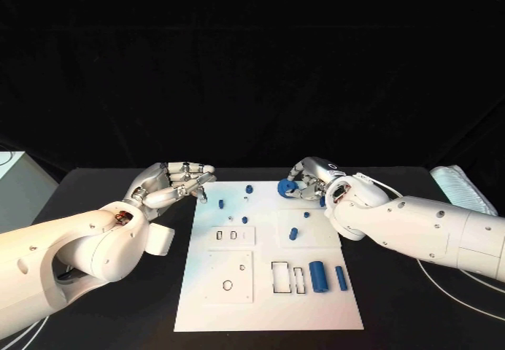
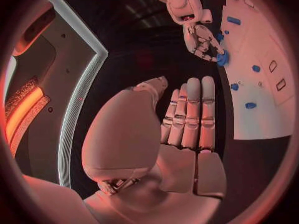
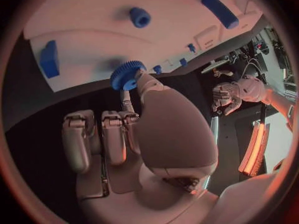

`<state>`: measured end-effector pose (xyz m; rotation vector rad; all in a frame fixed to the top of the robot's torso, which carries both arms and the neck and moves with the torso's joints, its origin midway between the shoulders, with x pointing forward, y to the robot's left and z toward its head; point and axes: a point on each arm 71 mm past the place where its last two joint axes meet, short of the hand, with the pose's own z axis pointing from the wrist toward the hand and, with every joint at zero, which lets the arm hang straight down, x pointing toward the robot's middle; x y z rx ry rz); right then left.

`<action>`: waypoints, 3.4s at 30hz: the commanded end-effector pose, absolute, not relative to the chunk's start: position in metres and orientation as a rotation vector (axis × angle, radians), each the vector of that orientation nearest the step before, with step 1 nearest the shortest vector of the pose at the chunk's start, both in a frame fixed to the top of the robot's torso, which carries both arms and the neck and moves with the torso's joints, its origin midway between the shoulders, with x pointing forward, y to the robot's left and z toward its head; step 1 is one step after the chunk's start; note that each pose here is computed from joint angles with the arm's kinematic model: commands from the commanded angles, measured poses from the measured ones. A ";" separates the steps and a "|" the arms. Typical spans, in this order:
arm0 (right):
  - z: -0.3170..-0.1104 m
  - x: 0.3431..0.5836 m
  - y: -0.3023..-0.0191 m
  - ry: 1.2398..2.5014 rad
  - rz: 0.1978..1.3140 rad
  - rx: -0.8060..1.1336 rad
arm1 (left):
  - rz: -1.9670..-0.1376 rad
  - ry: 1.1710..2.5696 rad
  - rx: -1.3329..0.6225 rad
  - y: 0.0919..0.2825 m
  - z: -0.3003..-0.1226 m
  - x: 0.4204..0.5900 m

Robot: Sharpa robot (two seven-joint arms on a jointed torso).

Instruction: Assemble the parts on the task board

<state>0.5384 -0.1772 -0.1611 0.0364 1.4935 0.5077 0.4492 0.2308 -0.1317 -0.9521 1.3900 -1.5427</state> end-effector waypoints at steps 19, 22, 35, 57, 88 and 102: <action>-0.165 0.518 -0.094 1.423 0.601 -0.131 | -1.571 1.401 -0.941 0.225 -0.131 0.451; -0.168 0.520 -0.090 1.434 0.594 -0.135 | -1.571 1.402 -0.941 0.225 -0.132 0.451; -0.182 0.526 -0.080 1.478 0.559 -0.154 | -1.572 1.403 -0.940 0.223 -0.132 0.451; -0.189 0.532 -0.069 1.511 0.532 -0.168 | -1.573 1.411 -0.940 0.222 -0.132 0.451; -0.196 0.533 -0.078 1.594 0.554 -0.165 | -1.562 1.415 -0.944 0.224 -0.133 0.451; -0.185 0.526 -0.099 1.441 0.610 -0.105 | -1.554 1.412 -0.947 0.228 -0.133 0.451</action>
